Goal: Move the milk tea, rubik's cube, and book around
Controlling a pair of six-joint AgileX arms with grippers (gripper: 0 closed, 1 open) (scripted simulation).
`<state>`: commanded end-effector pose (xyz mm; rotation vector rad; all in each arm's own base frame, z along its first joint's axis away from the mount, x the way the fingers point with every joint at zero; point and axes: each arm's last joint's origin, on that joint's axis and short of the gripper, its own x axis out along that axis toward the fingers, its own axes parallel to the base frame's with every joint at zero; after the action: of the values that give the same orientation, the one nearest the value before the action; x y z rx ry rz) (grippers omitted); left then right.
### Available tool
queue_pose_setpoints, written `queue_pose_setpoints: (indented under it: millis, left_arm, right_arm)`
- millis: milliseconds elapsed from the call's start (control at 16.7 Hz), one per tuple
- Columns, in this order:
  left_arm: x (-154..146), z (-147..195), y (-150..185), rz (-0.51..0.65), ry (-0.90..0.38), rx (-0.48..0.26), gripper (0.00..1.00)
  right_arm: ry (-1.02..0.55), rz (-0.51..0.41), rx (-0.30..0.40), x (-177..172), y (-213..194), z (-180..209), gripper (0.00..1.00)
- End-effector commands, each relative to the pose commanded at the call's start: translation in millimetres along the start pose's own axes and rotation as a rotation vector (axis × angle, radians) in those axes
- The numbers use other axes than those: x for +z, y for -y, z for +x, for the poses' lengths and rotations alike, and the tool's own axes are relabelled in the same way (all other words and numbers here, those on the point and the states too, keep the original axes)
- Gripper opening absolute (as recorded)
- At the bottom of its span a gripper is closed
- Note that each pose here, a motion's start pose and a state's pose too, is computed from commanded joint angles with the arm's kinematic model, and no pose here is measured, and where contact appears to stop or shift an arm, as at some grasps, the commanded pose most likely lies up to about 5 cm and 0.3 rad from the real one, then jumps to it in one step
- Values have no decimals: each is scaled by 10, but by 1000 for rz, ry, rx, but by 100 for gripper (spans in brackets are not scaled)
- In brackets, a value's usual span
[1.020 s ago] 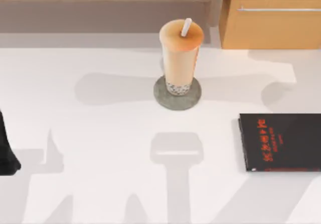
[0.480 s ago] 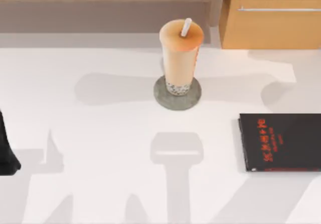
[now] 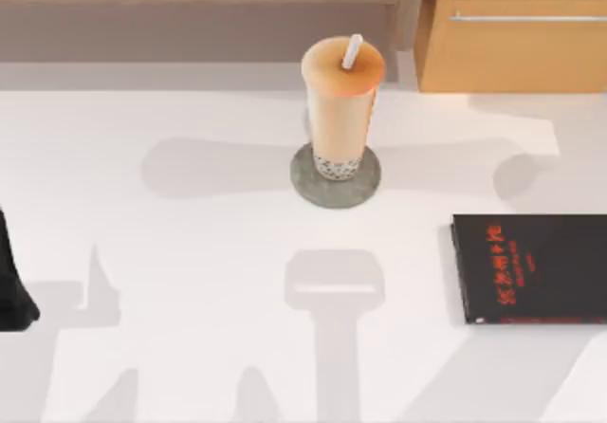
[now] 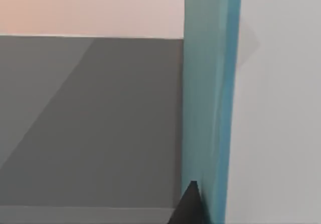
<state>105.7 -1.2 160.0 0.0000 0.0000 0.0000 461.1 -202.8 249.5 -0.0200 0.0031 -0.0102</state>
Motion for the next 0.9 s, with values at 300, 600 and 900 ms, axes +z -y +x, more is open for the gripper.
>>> queue_pose_setpoints:
  millis: [300,600,900]
  left_arm:
    - [0,0,0,0,0,0,100]
    - [0,0,0,0,0,0,100]
    - [0,0,0,0,0,0,100]
  right_arm:
    - [0,0,0,96,2,-97,0]
    - [6,9,-2,117,-22,-101,0]
    - [83,191,-110,402,-200,-440,0]
